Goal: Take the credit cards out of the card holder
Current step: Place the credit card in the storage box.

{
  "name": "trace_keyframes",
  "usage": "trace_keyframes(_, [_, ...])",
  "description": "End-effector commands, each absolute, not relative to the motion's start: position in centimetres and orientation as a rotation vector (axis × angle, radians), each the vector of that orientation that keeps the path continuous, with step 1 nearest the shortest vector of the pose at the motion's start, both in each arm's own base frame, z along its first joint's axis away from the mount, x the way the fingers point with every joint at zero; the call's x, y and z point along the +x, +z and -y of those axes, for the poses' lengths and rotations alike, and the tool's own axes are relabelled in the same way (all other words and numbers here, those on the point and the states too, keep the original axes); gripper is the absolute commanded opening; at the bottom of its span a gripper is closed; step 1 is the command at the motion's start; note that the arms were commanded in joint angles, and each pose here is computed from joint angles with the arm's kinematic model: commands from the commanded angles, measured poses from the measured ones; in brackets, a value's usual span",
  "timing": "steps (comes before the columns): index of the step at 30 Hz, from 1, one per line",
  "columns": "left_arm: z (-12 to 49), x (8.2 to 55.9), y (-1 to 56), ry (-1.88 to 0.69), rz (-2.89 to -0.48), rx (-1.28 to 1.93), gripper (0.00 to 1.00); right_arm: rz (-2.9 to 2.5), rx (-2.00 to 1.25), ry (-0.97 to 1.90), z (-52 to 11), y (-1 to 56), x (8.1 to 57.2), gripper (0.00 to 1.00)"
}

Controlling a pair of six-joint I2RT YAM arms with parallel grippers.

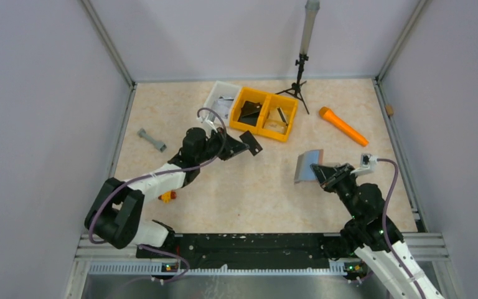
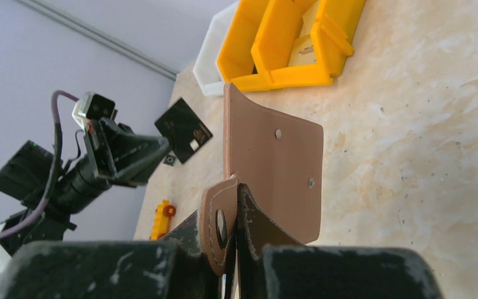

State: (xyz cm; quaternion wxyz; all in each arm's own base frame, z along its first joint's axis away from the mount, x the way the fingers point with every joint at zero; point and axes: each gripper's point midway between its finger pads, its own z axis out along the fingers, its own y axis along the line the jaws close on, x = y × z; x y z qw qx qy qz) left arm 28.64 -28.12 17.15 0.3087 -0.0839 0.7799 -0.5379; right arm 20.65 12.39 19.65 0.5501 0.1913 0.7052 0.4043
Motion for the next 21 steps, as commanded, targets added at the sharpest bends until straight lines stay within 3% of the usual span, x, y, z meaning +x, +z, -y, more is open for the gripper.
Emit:
trace_keyframes(1, [27.8,33.7,19.3,-1.373,-2.000,-0.245,0.00,-1.572,0.436,0.947,-11.6,22.9,20.7,0.00])
trace_keyframes(12, [27.5,44.6,19.6,-1.419,-1.903,-0.487,0.00,-1.546,0.421,0.957,-11.7,23.6,20.7,0.00])
trace_keyframes(21, [27.4,49.5,18.1,-1.439,-1.807,-0.756,0.00,-1.544,0.424,0.982,-12.0,23.3,20.8,0.00])
